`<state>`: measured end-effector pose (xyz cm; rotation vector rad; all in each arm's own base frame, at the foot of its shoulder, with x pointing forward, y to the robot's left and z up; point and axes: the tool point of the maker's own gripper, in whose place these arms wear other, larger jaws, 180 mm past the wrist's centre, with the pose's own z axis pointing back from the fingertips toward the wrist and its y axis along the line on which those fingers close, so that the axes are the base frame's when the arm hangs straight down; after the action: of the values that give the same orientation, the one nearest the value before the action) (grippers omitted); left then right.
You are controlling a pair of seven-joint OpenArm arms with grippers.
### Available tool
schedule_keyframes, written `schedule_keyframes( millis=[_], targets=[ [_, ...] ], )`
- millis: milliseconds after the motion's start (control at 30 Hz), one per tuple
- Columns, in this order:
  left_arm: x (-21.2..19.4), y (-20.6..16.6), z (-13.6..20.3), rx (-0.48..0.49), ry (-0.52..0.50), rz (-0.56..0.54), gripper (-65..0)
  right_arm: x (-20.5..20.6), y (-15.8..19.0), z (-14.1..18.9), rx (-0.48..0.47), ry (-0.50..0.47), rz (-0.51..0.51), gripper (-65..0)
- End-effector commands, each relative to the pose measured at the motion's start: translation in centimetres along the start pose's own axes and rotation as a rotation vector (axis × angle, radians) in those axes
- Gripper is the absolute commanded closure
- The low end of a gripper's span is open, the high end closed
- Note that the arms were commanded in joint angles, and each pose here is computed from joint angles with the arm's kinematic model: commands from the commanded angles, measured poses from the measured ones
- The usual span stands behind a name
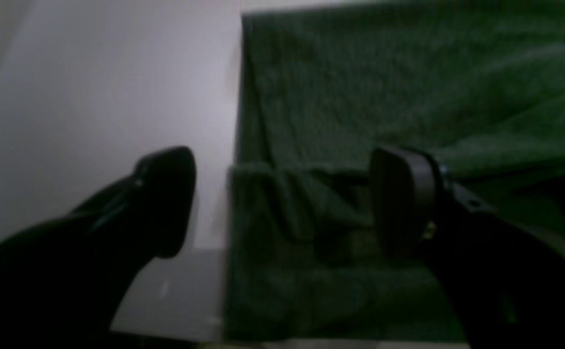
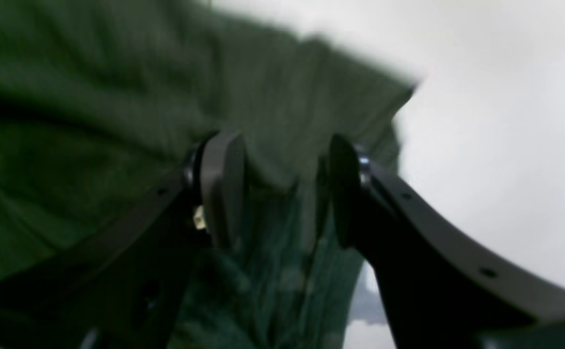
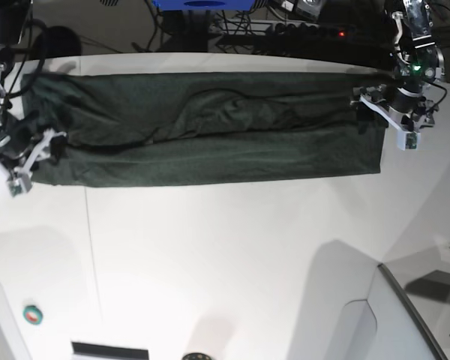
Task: Layout the t-shirt on the table in an organized manner, then fold the t-shirt properly
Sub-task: 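Hold the folded edge with both grippers and smooth it flat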
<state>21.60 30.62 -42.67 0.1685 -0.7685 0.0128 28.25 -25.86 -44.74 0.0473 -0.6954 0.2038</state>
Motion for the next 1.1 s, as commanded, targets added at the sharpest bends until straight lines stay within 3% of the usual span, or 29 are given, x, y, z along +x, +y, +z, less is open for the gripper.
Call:
schedule_keyframes(
  millis=[0, 167, 233, 400, 500, 633, 1067],
  targets=[
    [2.0, 1.9, 0.7, 0.045, -0.065, -0.002, -52.3, 1.5, -1.2, 1.1, -0.034, -0.049, 0.006, -27.8],
    [3.7, 5.5, 3.2, 0.166, -0.149, 0.091, -50.7, 1.9, -1.4, 3.8, -0.09, -0.1, -0.006, -27.8],
    [3.6, 5.9, 3.5, 0.171, -0.161, 0.123, -51.3, 1.7, -1.0, 4.2, -0.091, -0.106, -0.017, -27.8],
    [1.7, 2.3, 1.6, -0.092, -0.15, 0.206, -51.3, 0.6, 0.1, 3.9, -0.069, -0.087, -0.028, -27.5],
    [0.1, 2.1, 0.1, -0.151, -0.128, 0.315, -51.3, 0.2, 1.2, 3.6, -0.045, -0.075, -0.016, -27.3],
    [-0.9, 1.4, -0.3, -0.267, -0.131, 0.378, -50.7, -0.1, 1.3, 3.6, -0.043, -0.069, -0.018, -27.3],
    [-2.5, 1.8, -2.6, -0.256, -0.063, 0.409, -50.4, -0.8, 1.5, 3.9, -0.041, -0.055, -0.016, -27.2]
  ],
)
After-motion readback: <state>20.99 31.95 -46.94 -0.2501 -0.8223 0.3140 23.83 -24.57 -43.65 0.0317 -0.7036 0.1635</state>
